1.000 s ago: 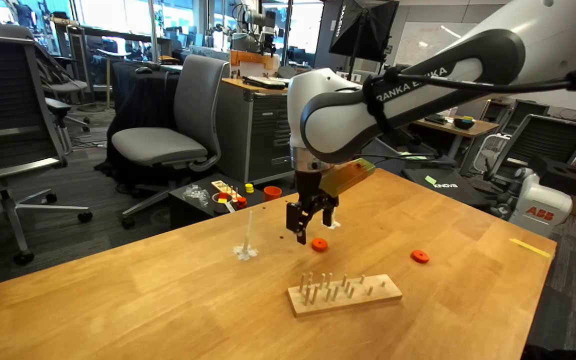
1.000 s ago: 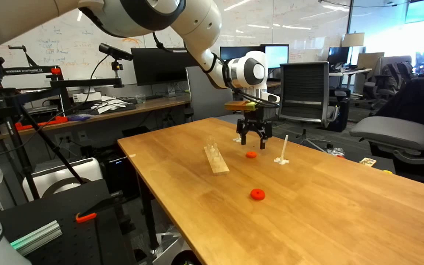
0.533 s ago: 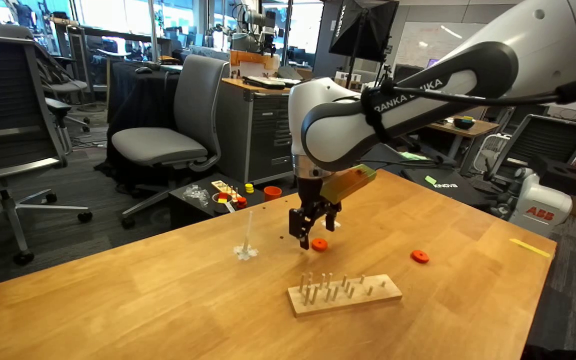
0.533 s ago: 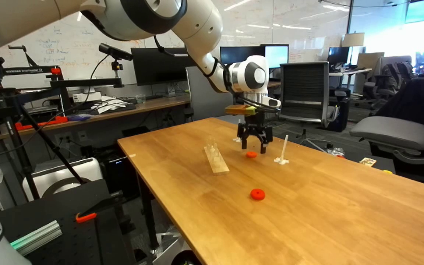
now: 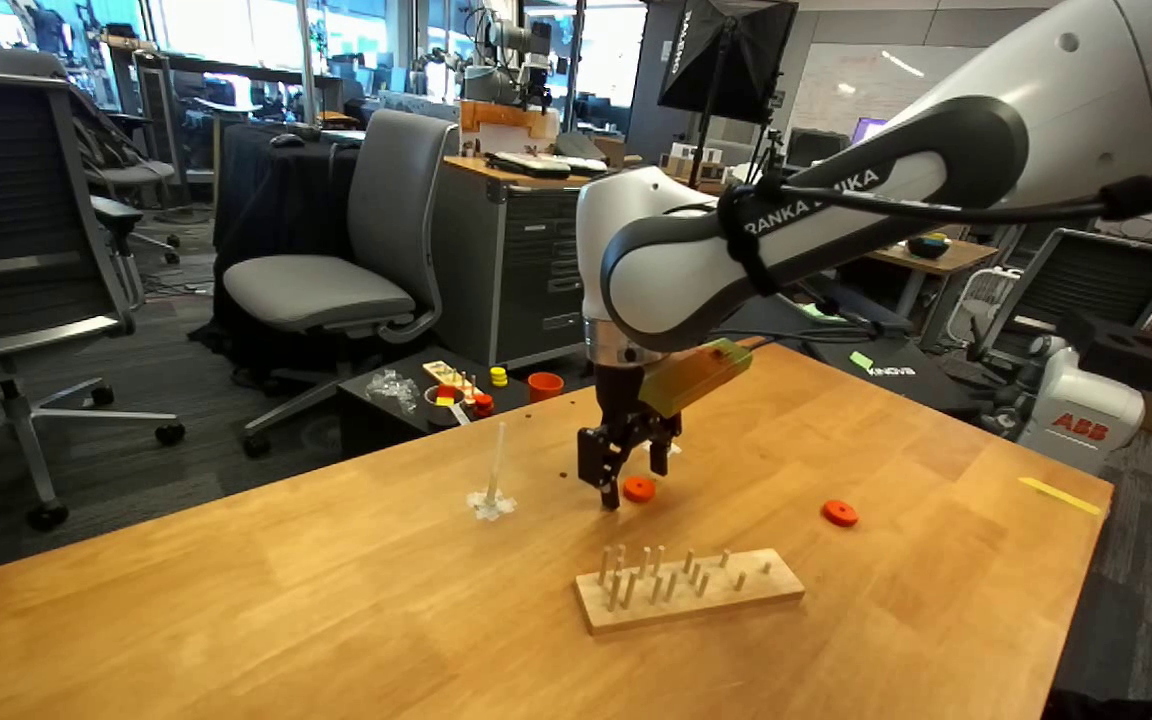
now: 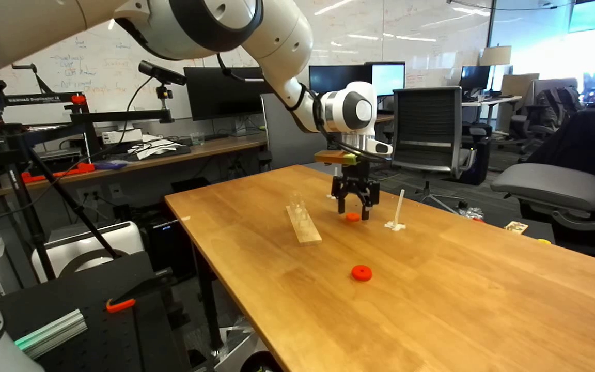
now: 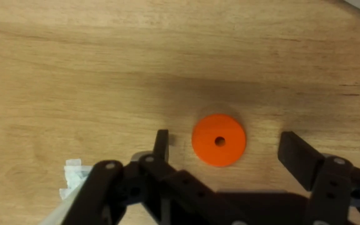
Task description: Get one of the orange objects on the table and place it on the wooden object
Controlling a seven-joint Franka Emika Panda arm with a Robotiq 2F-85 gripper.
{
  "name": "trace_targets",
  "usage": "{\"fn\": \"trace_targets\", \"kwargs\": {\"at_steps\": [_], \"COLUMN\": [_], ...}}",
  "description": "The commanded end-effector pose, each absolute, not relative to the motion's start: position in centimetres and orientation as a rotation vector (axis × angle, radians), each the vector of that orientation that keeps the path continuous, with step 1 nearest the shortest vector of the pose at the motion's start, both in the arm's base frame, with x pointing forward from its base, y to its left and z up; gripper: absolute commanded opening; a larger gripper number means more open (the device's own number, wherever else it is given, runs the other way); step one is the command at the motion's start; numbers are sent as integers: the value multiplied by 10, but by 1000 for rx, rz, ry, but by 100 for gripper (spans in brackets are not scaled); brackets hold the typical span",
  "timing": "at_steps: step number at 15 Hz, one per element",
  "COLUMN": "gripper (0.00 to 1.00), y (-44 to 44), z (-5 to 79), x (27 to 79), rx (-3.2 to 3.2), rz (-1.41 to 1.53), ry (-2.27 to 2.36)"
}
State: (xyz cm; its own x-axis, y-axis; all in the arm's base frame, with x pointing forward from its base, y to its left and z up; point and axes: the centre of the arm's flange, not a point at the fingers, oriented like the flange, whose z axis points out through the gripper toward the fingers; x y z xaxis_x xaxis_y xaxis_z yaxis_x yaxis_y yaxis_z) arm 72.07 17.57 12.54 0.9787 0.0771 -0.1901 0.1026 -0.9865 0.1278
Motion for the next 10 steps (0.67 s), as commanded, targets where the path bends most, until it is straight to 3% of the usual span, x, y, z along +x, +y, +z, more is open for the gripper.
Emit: {"fn": "trace_targets", "kwargs": {"at_steps": [1, 6, 10], "gripper": [58, 21, 18], "y": [179, 173, 162], "z": [130, 137, 148], "x": [725, 727, 729], "rx": [3018, 3059, 3079], "rz": [-289, -296, -292], "ry": [102, 65, 40]}}
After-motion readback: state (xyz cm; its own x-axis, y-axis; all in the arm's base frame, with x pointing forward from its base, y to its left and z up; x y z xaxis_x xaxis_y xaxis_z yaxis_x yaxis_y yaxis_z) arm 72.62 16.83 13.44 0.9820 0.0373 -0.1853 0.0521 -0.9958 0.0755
